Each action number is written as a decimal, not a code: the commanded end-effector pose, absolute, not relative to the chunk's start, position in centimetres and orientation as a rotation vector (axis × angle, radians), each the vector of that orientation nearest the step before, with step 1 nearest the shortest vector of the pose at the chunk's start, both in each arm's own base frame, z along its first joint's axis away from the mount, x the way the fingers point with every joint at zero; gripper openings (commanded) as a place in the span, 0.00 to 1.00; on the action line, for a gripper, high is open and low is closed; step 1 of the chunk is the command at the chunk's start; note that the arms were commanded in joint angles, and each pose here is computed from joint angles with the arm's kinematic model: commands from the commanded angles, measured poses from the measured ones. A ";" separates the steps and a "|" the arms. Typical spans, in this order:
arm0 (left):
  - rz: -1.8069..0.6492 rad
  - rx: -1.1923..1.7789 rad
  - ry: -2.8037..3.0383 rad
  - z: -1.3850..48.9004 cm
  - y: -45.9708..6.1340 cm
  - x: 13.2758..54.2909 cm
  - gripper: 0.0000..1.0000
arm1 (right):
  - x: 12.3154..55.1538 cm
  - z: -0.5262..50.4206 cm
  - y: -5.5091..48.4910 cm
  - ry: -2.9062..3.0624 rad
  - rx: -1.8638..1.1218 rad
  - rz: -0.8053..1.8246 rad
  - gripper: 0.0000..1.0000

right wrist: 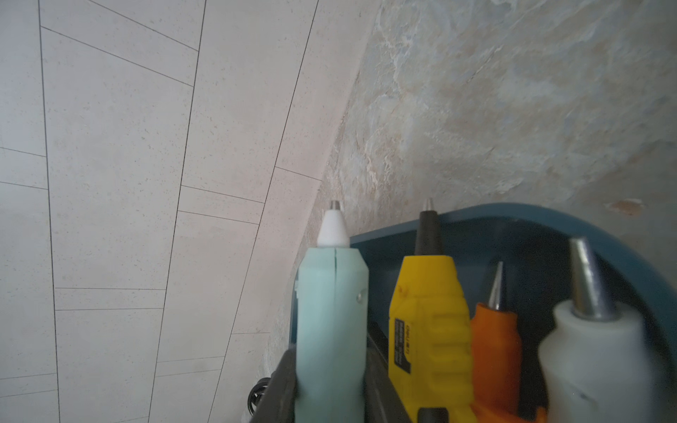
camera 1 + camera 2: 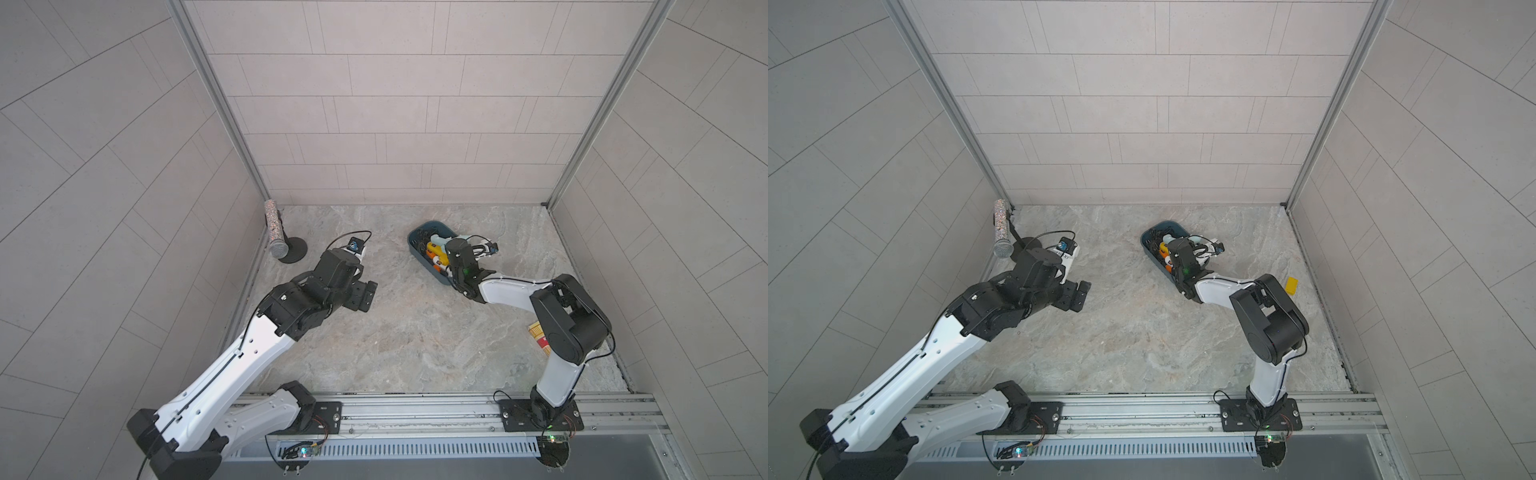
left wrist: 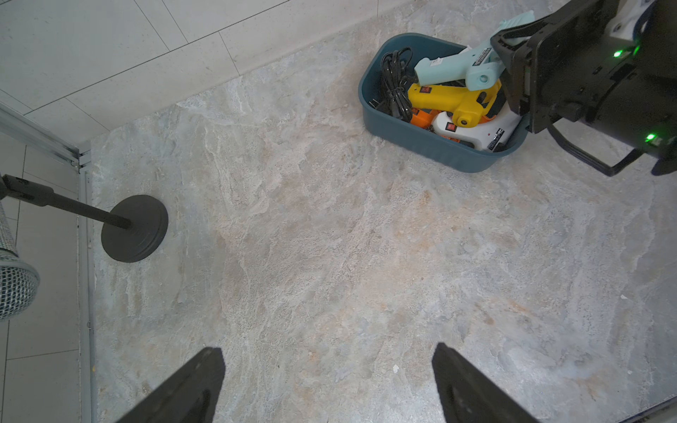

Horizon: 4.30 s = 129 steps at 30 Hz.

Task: Put the hot melt glue gun into the storage box
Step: Place the hot melt adhesive gun in the storage box, then reset both arms

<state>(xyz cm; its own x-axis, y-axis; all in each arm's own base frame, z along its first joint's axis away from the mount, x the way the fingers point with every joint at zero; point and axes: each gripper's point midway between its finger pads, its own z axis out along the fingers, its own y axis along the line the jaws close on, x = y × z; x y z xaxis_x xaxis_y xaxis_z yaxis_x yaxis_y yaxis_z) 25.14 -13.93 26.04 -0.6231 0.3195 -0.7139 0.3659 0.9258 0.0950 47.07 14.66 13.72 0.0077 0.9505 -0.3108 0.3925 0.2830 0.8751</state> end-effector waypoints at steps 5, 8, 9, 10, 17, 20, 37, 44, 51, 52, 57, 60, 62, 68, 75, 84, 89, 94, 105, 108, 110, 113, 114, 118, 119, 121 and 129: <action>-0.040 0.479 2.303 26.1 -13.4 25.2 0.97 | 45.0 9.1 15.1 1.732 1.294 0.596 0.38; -0.042 0.481 2.303 26.1 -13.5 25.3 0.97 | 44.9 9.3 15.3 1.742 1.294 0.598 0.48; -0.041 0.482 2.303 26.1 -13.5 25.3 0.97 | 44.8 9.3 15.4 1.746 1.293 0.598 0.50; -0.041 0.482 2.303 26.1 -13.6 25.4 0.97 | 44.8 9.4 15.5 1.750 1.290 0.600 0.52; -0.042 0.492 2.302 26.2 -13.9 25.7 0.97 | 44.0 10.5 15.6 1.774 1.260 0.606 0.63; -0.042 0.494 2.302 26.1 -14.0 25.8 0.97 | 43.6 11.3 15.4 1.776 1.249 0.603 0.67; -0.022 0.491 2.286 26.6 -14.1 26.4 0.97 | 42.2 13.4 15.3 1.844 1.187 0.594 0.95; 0.020 0.416 2.224 28.2 -13.0 27.7 0.98 | 39.8 17.2 13.6 1.884 1.028 0.520 0.99; 0.026 0.036 2.099 28.6 -6.8 31.3 1.00 | 37.1 22.7 8.5 1.869 0.550 0.074 1.00; 0.041 -0.016 2.073 28.1 -5.7 31.9 1.00 | 36.9 23.2 7.6 1.855 0.463 -0.015 1.00; 0.172 -0.264 1.976 24.6 -0.7 33.9 1.00 | 37.2 23.3 2.8 1.778 0.203 -0.377 1.00; 0.192 -0.355 1.921 21.7 0.5 34.3 1.00 | 37.6 21.3 -1.3 1.817 0.252 -0.505 1.00; 0.216 -0.391 1.874 20.0 1.2 34.2 1.00 | 37.5 19.4 -2.8 1.839 0.265 -0.545 1.00; 0.343 -0.386 1.810 17.5 2.6 34.1 1.00 | 38.7 15.7 -2.9 1.836 0.186 -0.571 1.00; 0.433 -0.404 1.775 15.9 4.4 35.1 1.00 | 40.2 16.5 -2.0 1.768 0.075 -0.575 0.99; 0.457 -0.477 1.805 14.7 6.5 33.9 1.00 | 37.3 15.3 -2.6 1.808 0.158 -0.514 0.99; 0.474 -0.464 1.806 12.7 6.4 34.6 1.00 | 36.6 12.2 -3.3 1.737 0.197 -0.477 0.99; 0.443 -0.427 1.768 11.8 6.4 35.5 1.00 | 37.9 10.7 -3.6 1.855 0.173 -0.381 0.96; 0.392 -0.314 1.888 9.2 5.3 38.2 1.00 | 38.4 9.5 -4.5 1.887 0.224 -0.339 1.00; 0.398 -0.316 1.933 9.1 5.3 38.2 1.00 | 38.4 9.6 -4.5 1.851 0.220 -0.345 1.00; 0.396 -0.318 1.919 9.2 5.3 38.3 1.00 | 38.5 9.5 -4.6 1.873 0.228 -0.345 1.00; 0.391 -0.317 1.900 9.2 5.3 38.3 1.00 | 38.5 9.6 -4.6 1.862 0.224 -0.346 1.00; 0.391 -0.317 1.898 9.2 5.3 38.3 1.00 | 38.4 9.6 -4.5 1.865 0.224 -0.343 1.00; 0.391 -0.316 1.904 9.2 5.3 38.3 1.00 | 38.5 9.6 -4.5 1.862 0.224 -0.342 1.00; 0.392 -0.315 1.903 9.2 5.3 38.3 1.00 | 38.5 9.6 -4.5 1.863 0.225 -0.343 1.00; 0.392 -0.315 1.904 9.2 5.3 38.3 1.00 | 38.5 9.5 -4.6 1.865 0.228 -0.341 1.00; 0.392 -0.314 1.905 9.2 5.3 38.3 1.00 | 38.5 9.5 -4.8 1.869 0.237 -0.329 1.00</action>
